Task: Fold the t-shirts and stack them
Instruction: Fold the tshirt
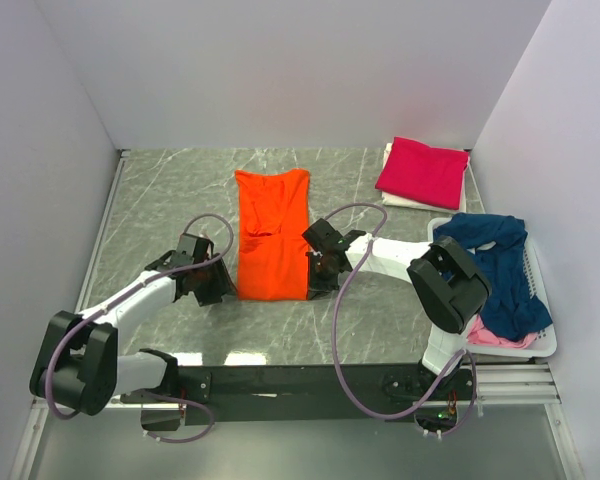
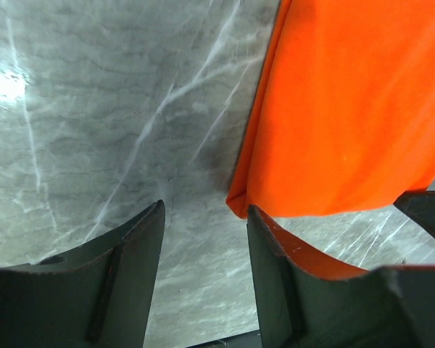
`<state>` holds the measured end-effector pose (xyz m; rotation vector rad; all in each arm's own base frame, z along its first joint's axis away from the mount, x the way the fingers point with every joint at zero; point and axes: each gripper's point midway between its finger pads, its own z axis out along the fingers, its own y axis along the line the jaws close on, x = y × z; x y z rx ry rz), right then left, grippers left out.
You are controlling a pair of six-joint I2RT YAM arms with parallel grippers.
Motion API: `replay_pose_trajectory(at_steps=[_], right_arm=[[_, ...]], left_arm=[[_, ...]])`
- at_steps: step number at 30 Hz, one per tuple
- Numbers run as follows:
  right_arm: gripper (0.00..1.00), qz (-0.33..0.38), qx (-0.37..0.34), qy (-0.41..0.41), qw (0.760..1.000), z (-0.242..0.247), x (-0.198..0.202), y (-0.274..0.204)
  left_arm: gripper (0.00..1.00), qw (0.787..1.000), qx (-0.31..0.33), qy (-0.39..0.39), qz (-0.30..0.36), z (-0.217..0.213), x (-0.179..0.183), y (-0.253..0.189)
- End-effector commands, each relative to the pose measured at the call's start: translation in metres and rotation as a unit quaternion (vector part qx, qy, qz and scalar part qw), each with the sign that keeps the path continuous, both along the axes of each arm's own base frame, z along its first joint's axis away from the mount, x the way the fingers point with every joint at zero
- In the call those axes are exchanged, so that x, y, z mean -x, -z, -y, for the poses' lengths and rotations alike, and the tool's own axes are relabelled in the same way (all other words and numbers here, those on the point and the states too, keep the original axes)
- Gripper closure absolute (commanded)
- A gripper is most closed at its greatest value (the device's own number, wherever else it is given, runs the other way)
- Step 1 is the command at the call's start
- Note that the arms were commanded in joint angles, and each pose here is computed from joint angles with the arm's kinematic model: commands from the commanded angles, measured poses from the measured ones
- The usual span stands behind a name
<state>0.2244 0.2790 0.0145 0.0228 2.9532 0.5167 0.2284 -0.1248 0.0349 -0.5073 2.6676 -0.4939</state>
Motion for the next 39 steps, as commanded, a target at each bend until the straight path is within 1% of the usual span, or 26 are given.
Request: replay_pose_trajectory(at_steps=[1, 14, 19, 25, 30, 32, 39], right_arm=[[0.91, -0.022, 0.026, -0.003, 0.999, 0.009, 0.012, 0.015], [0.91, -0.024, 0.029, -0.006, 0.999, 0.009, 0.012, 0.017], [0.92, -0.024, 0.03, -0.008, 0.999, 0.009, 0.012, 0.017], [0.92, -0.023, 0.031, -0.01, 0.999, 0.008, 0.011, 0.017], [0.92, -0.024, 0.031, -0.011, 0.999, 0.008, 0.011, 0.018], [0.92, -0.024, 0.032, -0.011, 0.999, 0.009, 0.011, 0.018], [0.93, -0.025, 0.034, -0.013, 0.999, 0.008, 0.011, 0.019]], left_arm=[[0.45, 1.0, 0.024, 0.006, 0.004, 0.008, -0.002, 0.002], [0.47, 1.0, 0.015, 0.016, -0.012, 0.012, -0.004, 0.017], [0.48, 0.999, 0.0, 0.022, -0.034, 0.012, 0.006, 0.027], [0.54, 0.997, -0.033, 0.024, -0.069, 0.009, 0.022, 0.041], [0.64, 0.995, -0.052, 0.014, -0.084, 0.002, 0.025, 0.046], [0.66, 0.994, -0.06, 0.01, -0.088, -0.001, 0.026, 0.047], [0.67, 0.993, -0.07, 0.01, -0.096, -0.002, 0.029, 0.046]])
